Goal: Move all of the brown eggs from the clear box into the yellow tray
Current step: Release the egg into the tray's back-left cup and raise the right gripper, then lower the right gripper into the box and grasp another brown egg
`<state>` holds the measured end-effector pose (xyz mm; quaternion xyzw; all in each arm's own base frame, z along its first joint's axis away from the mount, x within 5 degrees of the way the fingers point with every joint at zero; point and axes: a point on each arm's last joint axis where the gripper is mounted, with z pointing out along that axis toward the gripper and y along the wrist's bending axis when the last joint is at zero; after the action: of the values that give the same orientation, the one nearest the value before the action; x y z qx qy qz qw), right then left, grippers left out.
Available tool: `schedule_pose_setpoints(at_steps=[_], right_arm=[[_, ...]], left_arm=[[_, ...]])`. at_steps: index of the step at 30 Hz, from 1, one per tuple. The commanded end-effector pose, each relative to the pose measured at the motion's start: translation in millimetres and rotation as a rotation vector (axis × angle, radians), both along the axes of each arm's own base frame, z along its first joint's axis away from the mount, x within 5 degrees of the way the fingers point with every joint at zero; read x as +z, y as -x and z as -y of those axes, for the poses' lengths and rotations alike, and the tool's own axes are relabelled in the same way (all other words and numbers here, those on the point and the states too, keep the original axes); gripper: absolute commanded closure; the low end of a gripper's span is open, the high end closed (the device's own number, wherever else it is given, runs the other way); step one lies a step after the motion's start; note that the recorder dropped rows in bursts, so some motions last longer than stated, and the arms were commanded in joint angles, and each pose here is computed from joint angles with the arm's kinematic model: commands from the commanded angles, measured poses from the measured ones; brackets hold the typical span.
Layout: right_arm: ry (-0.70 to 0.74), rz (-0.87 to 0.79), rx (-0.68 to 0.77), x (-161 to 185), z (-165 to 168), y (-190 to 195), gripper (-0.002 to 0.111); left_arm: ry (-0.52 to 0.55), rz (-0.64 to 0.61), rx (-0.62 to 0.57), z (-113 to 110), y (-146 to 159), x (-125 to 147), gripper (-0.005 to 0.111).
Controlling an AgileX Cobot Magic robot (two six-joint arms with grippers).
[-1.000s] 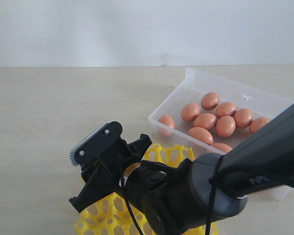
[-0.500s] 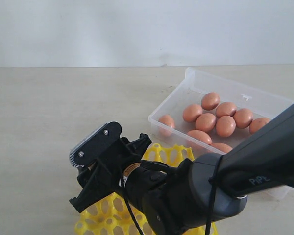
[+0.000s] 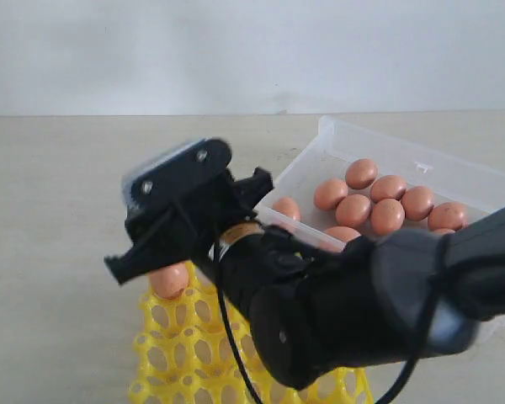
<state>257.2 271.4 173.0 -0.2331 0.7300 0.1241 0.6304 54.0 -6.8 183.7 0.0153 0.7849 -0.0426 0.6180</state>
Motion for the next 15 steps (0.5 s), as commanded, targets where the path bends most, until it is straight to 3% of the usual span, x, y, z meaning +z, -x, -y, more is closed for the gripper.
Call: schedule_pose_setpoints(at_steps=[1,4,6,12,15], right_arm=[[-0.087,-0.019,-0.339,46,40,-5,0.054],[0.009,-0.151,-0.402,60,72,-12,0.073],[0.031,-0.314,-0.301,64,95,-20,0.079],[-0.176,-0.512,-0.159,79,184,-61,0.07],[-0.188,-0.605,-0.048,78,209,-63,0.066]], left_arm=[[0.015,0.015,-0.001,0,0,2,0.103],[0.015,0.015,-0.001,0,0,2,0.103],[0.015,0.015,-0.001,0,0,2,0.103],[0.015,0.015,-0.001,0,0,2,0.103],[0.015,0.015,-0.001,0,0,2,0.103]])
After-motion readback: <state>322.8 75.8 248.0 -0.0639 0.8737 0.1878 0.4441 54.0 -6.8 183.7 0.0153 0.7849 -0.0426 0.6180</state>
